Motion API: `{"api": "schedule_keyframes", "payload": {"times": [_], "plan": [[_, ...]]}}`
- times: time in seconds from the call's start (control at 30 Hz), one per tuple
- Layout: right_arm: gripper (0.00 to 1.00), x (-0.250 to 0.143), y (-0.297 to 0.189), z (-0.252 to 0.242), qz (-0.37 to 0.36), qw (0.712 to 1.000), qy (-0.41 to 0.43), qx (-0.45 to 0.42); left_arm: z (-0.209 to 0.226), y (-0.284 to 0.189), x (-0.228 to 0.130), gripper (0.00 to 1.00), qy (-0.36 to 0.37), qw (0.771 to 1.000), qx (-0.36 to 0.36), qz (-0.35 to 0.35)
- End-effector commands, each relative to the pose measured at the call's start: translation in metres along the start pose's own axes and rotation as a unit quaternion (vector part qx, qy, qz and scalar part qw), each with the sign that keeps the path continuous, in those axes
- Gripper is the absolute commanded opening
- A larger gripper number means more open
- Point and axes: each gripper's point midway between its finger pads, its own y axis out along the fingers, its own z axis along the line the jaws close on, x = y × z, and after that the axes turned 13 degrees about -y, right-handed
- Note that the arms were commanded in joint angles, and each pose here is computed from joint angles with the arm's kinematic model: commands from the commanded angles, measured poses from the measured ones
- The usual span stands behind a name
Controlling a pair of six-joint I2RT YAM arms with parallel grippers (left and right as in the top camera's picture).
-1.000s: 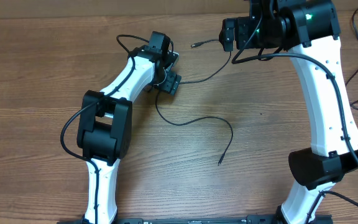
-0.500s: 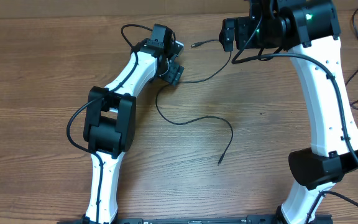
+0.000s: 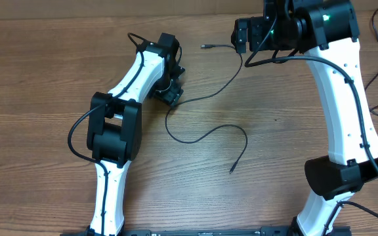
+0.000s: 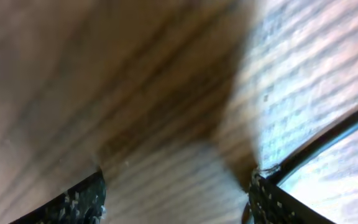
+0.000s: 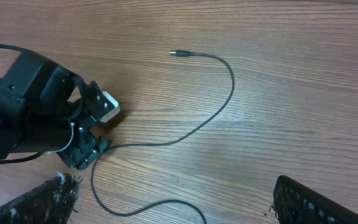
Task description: Untangle cables
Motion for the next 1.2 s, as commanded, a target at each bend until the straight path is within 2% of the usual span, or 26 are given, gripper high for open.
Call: {"api": "schedule_keyframes", "payload": {"times": [0.0, 0.33, 0.5, 0.63, 0.7, 0.97, 1.17], "plan": [[1.00, -0.001, 0.011, 0.005, 0.010, 1.000, 0.001, 0.018, -0.013, 0.051, -0.036, 0.73, 0.006, 0.994, -0.034, 0.099], [1.00, -0.003, 0.023, 0.008, 0.021, 0.999, 0.000, 0.025, -0.032, -0.001, -0.029, 0.75, 0.018, 0.990, -0.094, 0.105], [1.00, -0.003, 0.023, 0.014, 0.022, 0.999, -0.005, 0.030, -0.048, -0.008, -0.028, 0.74, 0.014, 0.985, -0.136, 0.105], [1.00, -0.002, 0.023, 0.014, 0.022, 0.999, -0.005, 0.030, -0.055, -0.005, -0.021, 0.72, 0.024, 0.987, -0.136, 0.088], [1.00, -0.003, 0.023, 0.014, 0.023, 0.999, -0.005, 0.030, -0.061, -0.004, -0.017, 0.67, 0.033, 0.987, -0.133, 0.078], [1.00, -0.008, 0.023, 0.014, 0.032, 0.999, -0.006, 0.029, -0.079, 0.003, -0.010, 0.68, 0.068, 0.991, -0.102, 0.058], [1.00, -0.008, 0.023, 0.014, 0.032, 0.999, -0.006, 0.029, -0.066, 0.023, -0.023, 0.68, 0.071, 0.992, -0.060, 0.080]]}}
